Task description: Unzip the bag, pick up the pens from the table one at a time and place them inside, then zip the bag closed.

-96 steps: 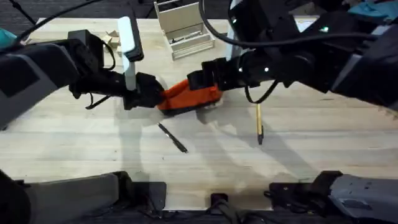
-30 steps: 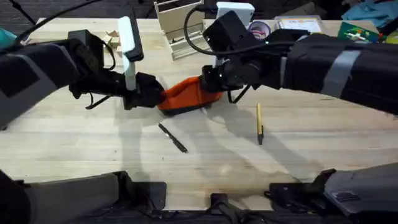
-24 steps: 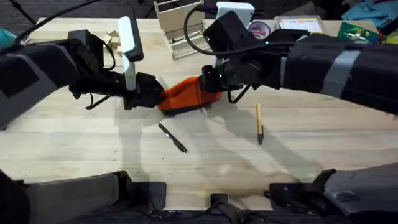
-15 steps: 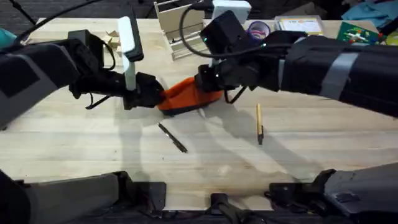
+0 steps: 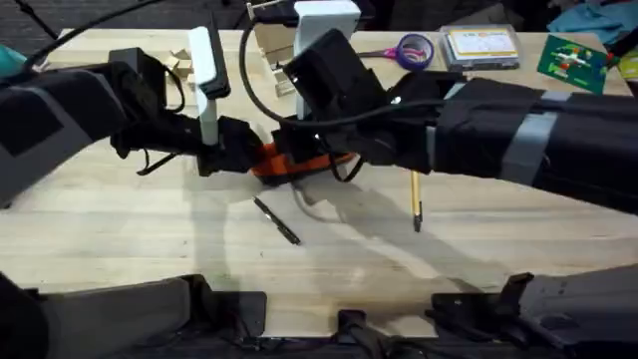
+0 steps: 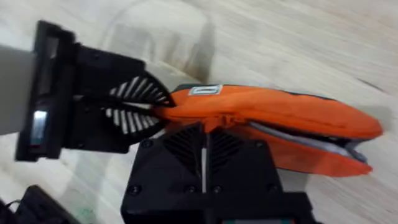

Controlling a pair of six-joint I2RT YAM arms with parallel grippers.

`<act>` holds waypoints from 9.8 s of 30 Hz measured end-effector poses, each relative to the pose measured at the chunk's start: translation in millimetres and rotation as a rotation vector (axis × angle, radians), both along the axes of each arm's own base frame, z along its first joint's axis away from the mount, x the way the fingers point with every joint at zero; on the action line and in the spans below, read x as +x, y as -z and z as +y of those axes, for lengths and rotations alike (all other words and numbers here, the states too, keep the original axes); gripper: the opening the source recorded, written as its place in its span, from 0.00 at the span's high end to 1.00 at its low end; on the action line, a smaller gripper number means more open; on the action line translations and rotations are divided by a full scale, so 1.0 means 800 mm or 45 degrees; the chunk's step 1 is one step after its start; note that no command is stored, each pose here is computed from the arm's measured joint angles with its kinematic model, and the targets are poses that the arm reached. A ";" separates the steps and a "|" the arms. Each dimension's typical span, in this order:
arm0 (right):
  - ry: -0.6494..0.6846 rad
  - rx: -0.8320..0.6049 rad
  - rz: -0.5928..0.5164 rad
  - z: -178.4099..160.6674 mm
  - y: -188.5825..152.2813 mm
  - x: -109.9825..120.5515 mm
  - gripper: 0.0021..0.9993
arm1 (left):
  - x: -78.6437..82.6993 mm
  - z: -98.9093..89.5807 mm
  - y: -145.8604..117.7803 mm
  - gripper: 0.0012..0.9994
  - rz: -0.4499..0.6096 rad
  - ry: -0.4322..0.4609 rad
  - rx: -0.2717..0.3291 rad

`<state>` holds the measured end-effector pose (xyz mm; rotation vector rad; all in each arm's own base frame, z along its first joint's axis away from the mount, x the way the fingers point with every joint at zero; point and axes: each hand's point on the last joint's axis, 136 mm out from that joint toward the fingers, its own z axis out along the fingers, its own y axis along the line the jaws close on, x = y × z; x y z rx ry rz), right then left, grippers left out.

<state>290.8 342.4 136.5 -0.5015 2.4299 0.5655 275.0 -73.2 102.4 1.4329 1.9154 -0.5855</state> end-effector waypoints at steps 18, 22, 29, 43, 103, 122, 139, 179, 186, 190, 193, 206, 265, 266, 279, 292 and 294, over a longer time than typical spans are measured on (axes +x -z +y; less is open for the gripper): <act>-0.314 0.146 0.029 0.047 -0.015 -0.040 0.97 | -0.003 -0.001 0.000 0.96 0.014 0.000 -0.003; -0.366 0.153 0.018 0.051 -0.016 -0.045 0.97 | -0.003 -0.001 0.001 0.96 0.017 0.000 -0.004; -0.367 0.085 -0.021 0.039 -0.010 -0.036 0.32 | -0.001 0.005 0.003 0.96 0.001 -0.002 0.022; -0.459 -0.041 -0.099 -0.006 -0.057 -0.078 0.00 | 0.000 0.003 0.002 0.96 -0.001 -0.003 0.008; -0.909 -0.254 -0.506 -0.074 -0.118 -0.005 0.00 | -0.023 0.007 -0.093 0.00 0.220 -0.010 0.040; -0.971 -0.275 -0.754 -0.059 -0.169 0.014 0.00 | -0.019 0.011 -0.140 0.00 0.183 -0.013 0.073; -1.031 -0.333 -0.717 -0.067 -0.154 0.007 0.10 | -0.016 0.019 -0.143 0.00 0.165 -0.021 0.138; -1.417 -0.429 -0.582 -0.039 -0.025 0.019 0.97 | -0.035 0.015 -0.163 0.00 0.150 -0.059 0.137; -1.424 -0.432 -0.562 -0.032 0.000 0.030 0.97 | -0.035 0.015 -0.163 0.00 0.150 -0.059 0.137; -1.427 -0.433 -0.543 -0.032 0.009 0.032 0.97 | -0.035 0.015 -0.163 0.00 0.150 -0.059 0.137; -1.425 -0.434 -0.540 -0.032 0.012 0.034 0.97 | -0.035 0.015 -0.163 0.00 0.150 -0.059 0.137; -1.447 -0.436 -0.443 -0.030 0.062 0.043 0.97 | -0.035 0.015 -0.163 0.00 0.150 -0.059 0.137; -1.118 -0.526 -0.215 -0.053 0.058 0.050 0.00 | -0.034 0.016 -0.163 0.00 0.146 -0.059 0.137; -1.118 -0.531 -0.208 -0.057 0.053 0.046 0.00 | -0.034 0.015 -0.163 0.00 0.146 -0.059 0.137; -0.953 -0.533 -0.292 -0.119 -0.087 -0.015 0.00 | -0.049 0.012 -0.162 0.00 0.221 -0.054 0.118; -0.486 -0.525 -0.117 -0.184 -0.127 -0.048 0.00 | -0.063 0.009 -0.171 0.01 0.218 -0.054 0.117; -0.470 -0.509 -0.092 -0.184 -0.125 -0.051 0.00 | -0.062 0.009 -0.172 0.01 0.216 -0.054 0.117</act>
